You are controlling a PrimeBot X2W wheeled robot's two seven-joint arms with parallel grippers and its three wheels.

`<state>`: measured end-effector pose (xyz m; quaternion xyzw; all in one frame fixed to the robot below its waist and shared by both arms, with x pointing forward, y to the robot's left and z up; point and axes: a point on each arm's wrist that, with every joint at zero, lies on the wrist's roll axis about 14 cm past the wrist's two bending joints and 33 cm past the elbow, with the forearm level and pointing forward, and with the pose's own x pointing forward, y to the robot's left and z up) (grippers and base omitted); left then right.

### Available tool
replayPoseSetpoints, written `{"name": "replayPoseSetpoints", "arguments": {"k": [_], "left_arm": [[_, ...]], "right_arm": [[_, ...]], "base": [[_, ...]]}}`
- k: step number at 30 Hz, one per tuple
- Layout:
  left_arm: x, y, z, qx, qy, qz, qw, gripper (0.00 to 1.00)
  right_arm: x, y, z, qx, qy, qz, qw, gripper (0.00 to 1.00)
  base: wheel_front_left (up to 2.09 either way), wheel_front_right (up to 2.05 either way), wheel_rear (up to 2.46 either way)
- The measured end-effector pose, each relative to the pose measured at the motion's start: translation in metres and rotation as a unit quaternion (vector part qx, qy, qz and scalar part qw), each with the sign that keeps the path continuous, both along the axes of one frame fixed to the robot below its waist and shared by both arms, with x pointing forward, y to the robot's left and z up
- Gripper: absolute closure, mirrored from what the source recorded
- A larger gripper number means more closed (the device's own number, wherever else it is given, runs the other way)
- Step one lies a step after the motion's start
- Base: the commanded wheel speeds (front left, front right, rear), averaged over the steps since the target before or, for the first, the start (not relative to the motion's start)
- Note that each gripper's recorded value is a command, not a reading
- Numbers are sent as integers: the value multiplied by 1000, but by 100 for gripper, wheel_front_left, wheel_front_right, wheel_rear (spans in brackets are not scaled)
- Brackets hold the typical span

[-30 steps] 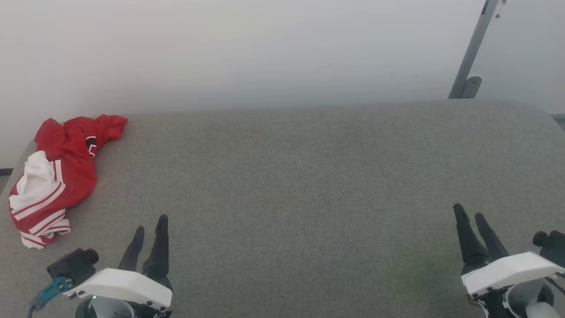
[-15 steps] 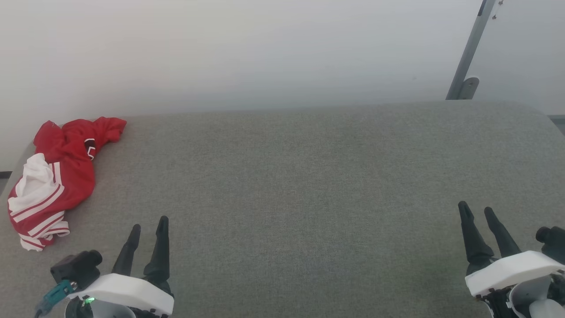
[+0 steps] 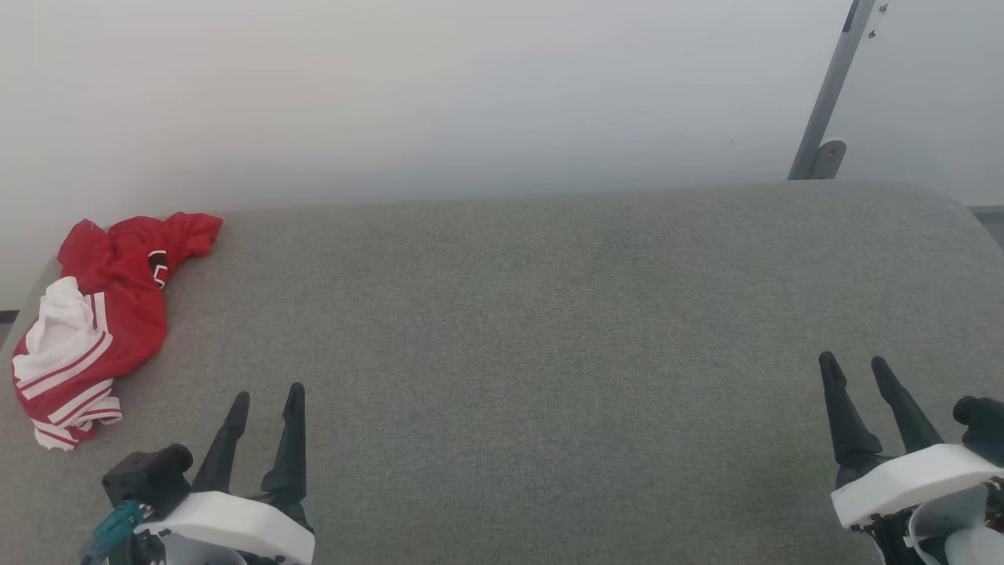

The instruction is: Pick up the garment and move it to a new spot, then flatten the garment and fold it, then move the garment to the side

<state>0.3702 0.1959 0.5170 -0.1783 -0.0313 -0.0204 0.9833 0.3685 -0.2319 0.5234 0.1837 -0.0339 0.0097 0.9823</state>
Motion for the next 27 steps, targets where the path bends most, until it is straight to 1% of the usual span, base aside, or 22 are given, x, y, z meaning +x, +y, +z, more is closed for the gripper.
{"name": "replayPoseSetpoints", "arguments": {"k": [11, 19, 27], "left_arm": [[-1, -3, 4, 38, -15, -6, 999, 0], [-2, -7, 8, 71, -28, -13, 997, 0], [-4, -11, 13, 92, -41, -18, 995, 0]], "right_arm": [[-3, -2, 6, -44, -12, 3, 999, 0], [-4, -2, 11, -79, -22, 5, 997, 0], [-6, -1, 15, -108, -32, 9, 994, 0]], "base": [[0, 0, 0], [0, 0, 0], [0, 0, 0]]}}
